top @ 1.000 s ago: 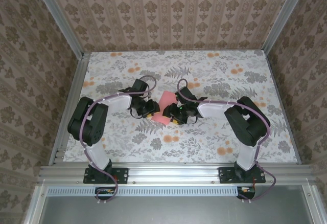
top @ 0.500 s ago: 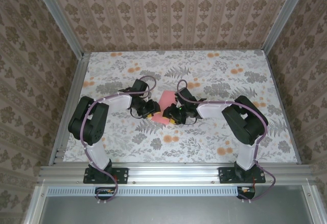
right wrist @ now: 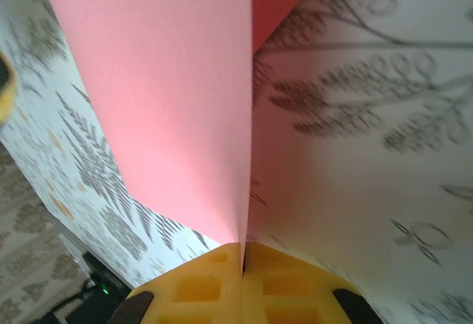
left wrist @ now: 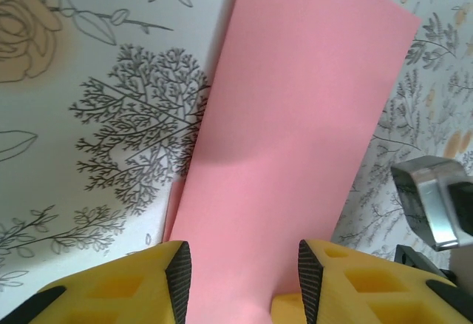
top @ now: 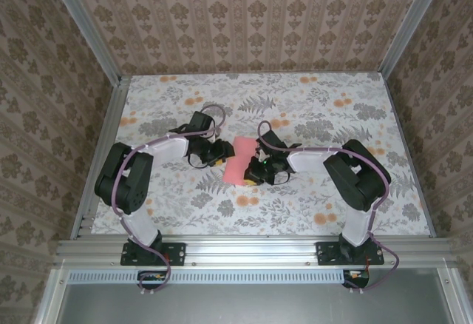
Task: Fold a paper plane with a square sheet of paper (pick it up from the middle)
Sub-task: Move the paper to the center of the table, then third fold the triangle at the center of the table.
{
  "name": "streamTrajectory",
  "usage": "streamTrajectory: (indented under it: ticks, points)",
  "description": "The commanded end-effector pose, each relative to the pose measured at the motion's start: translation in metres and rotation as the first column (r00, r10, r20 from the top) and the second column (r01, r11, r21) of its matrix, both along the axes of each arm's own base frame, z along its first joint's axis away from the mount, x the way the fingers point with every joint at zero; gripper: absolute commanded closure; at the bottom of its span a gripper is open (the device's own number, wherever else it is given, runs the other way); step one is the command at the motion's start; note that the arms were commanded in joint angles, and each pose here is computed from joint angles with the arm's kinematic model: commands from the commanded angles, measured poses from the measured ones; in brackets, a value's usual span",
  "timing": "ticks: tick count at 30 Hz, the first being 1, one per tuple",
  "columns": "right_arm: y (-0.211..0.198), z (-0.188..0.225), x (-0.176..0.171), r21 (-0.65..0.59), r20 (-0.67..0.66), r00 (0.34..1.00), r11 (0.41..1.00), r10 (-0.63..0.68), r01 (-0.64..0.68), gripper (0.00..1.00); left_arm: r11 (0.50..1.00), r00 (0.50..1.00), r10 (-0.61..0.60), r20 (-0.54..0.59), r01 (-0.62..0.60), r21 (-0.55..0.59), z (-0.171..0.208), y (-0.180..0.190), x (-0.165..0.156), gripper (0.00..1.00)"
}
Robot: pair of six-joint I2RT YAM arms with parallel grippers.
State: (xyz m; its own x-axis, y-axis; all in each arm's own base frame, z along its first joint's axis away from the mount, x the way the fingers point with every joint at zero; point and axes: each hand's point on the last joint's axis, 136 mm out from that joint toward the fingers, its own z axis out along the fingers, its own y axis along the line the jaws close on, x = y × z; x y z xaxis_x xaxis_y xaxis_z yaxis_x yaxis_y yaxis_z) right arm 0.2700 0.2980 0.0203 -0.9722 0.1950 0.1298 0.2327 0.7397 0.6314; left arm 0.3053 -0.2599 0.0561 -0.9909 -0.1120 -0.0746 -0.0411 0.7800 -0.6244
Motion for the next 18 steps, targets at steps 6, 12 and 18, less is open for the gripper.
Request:
streamTrajectory:
  ticks: [6,12,18]
  points:
    - [-0.014,0.018,-0.021,0.003,-0.035,0.993,0.994,0.110,-0.110,1.00,0.995,0.997,-0.069,0.024,0.070,-0.069,0.006,-0.030,0.013,0.55]
    - [-0.018,0.021,-0.017,0.002,-0.029,0.996,0.996,0.085,-0.085,1.00,0.994,0.996,-0.094,0.005,0.095,-0.058,-0.003,-0.038,0.012,0.55]
    - [-0.016,0.029,-0.015,0.041,-0.022,0.999,0.999,0.032,-0.031,0.82,0.997,0.996,-0.081,-0.041,0.081,-0.005,-0.023,-0.033,0.008,0.57]
